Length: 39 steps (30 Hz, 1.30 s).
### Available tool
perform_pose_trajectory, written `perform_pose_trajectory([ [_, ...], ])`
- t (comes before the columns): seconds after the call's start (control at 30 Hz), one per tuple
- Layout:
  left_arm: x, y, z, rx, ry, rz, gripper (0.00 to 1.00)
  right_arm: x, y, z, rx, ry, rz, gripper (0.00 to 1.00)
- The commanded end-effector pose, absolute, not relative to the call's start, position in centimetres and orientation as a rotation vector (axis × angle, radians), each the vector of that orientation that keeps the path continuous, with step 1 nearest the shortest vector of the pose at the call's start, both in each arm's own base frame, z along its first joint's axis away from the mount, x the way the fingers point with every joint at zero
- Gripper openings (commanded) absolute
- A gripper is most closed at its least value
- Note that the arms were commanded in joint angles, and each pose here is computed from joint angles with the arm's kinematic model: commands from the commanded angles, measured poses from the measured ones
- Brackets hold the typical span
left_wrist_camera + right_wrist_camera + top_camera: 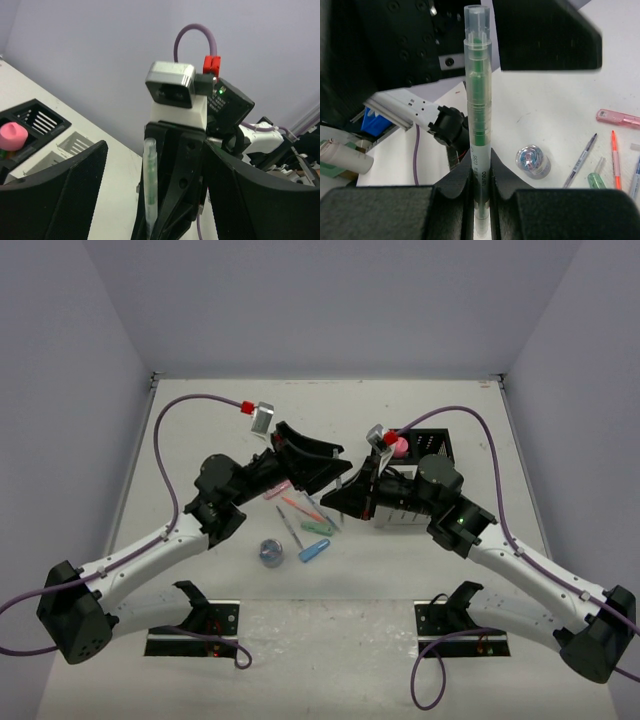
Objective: Sort the stationery into containers
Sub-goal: Close the pen cap on the pen.
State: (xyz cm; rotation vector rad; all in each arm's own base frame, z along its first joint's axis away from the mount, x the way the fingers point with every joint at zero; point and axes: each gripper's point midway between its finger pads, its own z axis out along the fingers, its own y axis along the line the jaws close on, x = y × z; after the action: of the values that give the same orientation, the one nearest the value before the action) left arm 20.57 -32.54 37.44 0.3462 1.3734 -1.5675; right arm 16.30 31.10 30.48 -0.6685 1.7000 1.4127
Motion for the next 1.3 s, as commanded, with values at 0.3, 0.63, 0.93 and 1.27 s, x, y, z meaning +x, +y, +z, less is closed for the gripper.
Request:
perform_pose_trajectory([
  [0.3,22.0,-33.4,40.6,0.386,1.357,-1.490,0.44,15.9,30.5,33.1,-0.704,1.625,1.385,0.00],
  [0.63,20.7,-33.6,39.6,0.427,1.371,-1.553,0.16,16.6,30.2,33.7,-0.675,1.631,1.335,0.00],
  [0.93,20.2,-33.6,38.3,0.454,1.415,-1.555,0.00,18.9,30.0,35.9,-0.632,1.633,1.218,0.00],
  [1.27,18.7,-34.1,32.3,0.473,1.573,-1.578,0.00,23.7,29.5,42.6,-0.620,1.559,1.126,0.00],
])
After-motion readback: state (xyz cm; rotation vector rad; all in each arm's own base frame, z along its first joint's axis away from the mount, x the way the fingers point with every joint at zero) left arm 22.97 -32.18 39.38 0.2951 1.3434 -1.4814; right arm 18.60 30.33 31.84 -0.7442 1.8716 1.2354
